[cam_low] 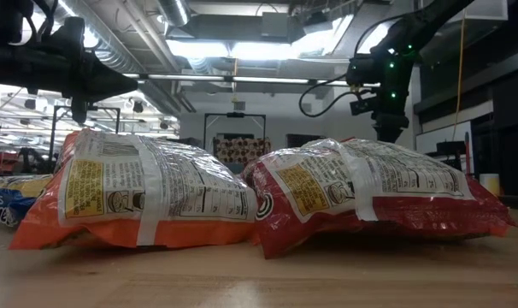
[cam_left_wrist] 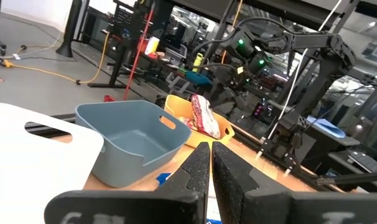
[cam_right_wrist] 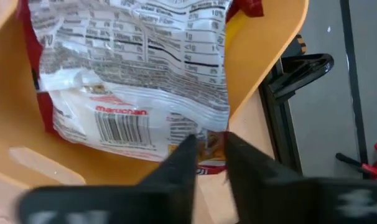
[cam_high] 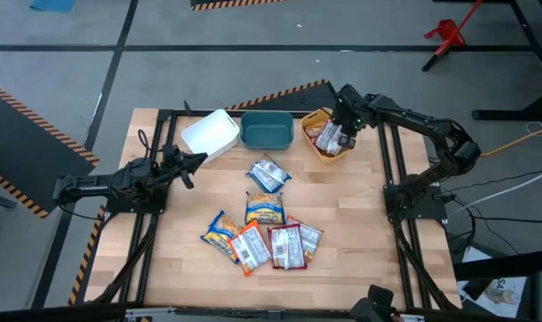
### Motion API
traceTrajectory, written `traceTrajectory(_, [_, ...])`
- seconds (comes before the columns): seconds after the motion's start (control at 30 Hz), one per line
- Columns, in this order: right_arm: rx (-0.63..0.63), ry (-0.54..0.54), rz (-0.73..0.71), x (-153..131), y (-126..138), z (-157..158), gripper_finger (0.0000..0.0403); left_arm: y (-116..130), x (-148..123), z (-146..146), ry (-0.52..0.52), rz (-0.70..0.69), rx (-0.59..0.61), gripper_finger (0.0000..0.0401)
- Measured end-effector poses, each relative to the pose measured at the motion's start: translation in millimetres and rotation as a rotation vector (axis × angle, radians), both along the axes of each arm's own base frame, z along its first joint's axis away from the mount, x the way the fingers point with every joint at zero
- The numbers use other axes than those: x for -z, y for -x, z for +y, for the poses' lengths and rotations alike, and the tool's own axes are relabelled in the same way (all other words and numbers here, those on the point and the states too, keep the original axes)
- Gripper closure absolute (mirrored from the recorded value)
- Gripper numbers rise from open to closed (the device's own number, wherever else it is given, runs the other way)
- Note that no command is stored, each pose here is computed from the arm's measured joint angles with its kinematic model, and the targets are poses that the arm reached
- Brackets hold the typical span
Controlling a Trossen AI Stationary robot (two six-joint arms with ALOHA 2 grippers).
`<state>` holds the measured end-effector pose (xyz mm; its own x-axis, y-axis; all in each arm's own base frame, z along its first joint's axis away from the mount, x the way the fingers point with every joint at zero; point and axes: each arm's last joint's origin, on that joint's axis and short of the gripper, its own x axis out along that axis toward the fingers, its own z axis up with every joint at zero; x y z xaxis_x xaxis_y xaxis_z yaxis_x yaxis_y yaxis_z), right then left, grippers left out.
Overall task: Sort Maruchan noodles
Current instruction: Put the top red noodle pack into the yellow bin
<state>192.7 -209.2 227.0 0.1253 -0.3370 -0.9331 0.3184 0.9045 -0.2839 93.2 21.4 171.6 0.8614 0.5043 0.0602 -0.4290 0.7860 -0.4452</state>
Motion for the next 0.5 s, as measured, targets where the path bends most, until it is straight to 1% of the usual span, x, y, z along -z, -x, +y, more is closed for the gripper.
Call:
traceTrajectory(0.07, [-0.001,-0.006,0.005,2.4,-0.9,-0.9,0.0384,0.0,-0.1,0.0,0.0,0.0,0.0,0.039])
traceTrajectory(0.1, [-0.003,-0.009,0.009,3.8,-1.3,-1.4,0.0393,0.0,0.0,0.0,0.0,0.0,0.0,0.039])
traceTrajectory(0.17, [-0.011,0.0,0.012,5.5,-3.7,-2.2,0.0392,0.0,0.0,0.0,0.0,0.0,0.0,0.039])
traceTrajectory(0.27, [-0.056,0.038,0.022,4.6,-10.4,0.4,0.04,0.0,0.0,0.0,0.0,-0.001,-0.001,0.039])
traceTrajectory(0.5, [-0.135,0.1,0.008,-10.8,-26.4,5.7,0.0402,0.5,-0.3,0.7,0.002,-0.003,-0.028,0.039])
